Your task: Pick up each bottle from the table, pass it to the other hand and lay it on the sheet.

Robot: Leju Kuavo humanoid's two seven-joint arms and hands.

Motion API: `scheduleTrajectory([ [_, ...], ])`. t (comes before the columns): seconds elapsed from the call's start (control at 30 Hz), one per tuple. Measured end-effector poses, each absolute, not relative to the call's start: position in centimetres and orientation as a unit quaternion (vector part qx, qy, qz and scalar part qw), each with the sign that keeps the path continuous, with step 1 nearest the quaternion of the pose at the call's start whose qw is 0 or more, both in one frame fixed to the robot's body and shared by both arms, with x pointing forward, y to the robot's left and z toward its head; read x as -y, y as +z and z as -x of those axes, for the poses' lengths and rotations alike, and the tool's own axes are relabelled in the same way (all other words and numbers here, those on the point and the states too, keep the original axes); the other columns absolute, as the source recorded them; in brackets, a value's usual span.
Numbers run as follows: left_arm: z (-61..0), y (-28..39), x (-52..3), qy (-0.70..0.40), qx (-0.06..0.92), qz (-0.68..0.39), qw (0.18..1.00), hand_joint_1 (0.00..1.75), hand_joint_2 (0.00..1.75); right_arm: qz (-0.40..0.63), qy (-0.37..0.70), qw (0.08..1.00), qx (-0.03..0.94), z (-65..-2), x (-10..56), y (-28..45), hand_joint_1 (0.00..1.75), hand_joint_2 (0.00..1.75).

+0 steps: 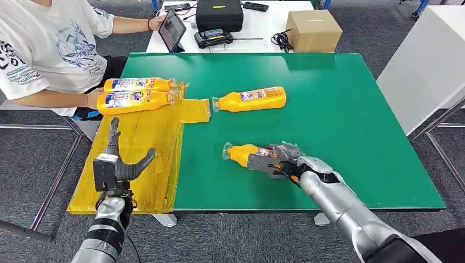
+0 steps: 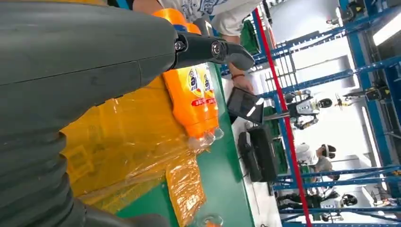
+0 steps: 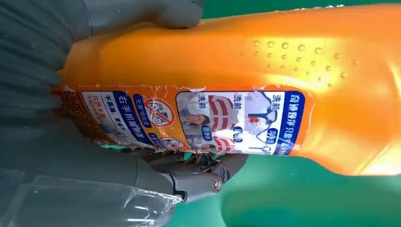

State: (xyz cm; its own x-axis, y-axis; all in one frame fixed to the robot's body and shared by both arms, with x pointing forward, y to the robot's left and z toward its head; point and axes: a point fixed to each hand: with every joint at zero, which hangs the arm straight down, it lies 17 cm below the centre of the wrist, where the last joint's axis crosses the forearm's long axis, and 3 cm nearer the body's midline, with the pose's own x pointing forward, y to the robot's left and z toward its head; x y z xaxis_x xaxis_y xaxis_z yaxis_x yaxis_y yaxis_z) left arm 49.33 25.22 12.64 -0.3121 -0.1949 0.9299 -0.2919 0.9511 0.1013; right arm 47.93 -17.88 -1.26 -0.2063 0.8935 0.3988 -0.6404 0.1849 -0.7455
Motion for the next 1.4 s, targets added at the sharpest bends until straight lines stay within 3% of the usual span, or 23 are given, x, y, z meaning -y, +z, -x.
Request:
scheduleTrajectory([
  [0.17,-49.3,12.7,-25.1,0.051,0.809,-0.144,0.568,0.0,1.75,0.137,0.616,0.618,0.469,-48.2,18.2,-0.9,1.75,1.75],
  [0.27,-49.2,12.6,-25.0,0.053,0.808,-0.141,0.569,0.0,1.75,0.15,0.554,0.616,0.54,-48.5,16.8,0.6,1.75,1.75],
  [0.47,-48.2,11.4,-22.9,0.064,0.794,-0.073,0.6,0.0,1.75,0.157,0.323,0.496,0.791,-45.0,10.9,14.0,1.75,1.75],
  [0.6,-47.8,11.2,-20.5,0.068,0.786,-0.024,0.614,0.0,1.75,0.165,0.192,0.447,0.858,-43.2,12.8,21.3,1.75,1.75],
  [0.87,-46.9,12.0,-15.6,0.069,0.768,0.1,0.629,0.0,1.75,0.19,0.077,0.431,0.879,-40.7,17.8,23.8,1.75,1.75],
  [1.17,-44.4,13.5,-9.4,0.062,0.723,0.278,0.63,0.0,1.75,0.18,0.081,0.452,0.87,-39.9,17.8,21.6,1.75,1.75],
  [1.4,-43.1,13.8,-7.6,0.04,0.715,0.309,0.626,0.0,1.75,0.167,0.093,0.469,0.862,-39.6,16.5,19.9,1.75,1.75],
])
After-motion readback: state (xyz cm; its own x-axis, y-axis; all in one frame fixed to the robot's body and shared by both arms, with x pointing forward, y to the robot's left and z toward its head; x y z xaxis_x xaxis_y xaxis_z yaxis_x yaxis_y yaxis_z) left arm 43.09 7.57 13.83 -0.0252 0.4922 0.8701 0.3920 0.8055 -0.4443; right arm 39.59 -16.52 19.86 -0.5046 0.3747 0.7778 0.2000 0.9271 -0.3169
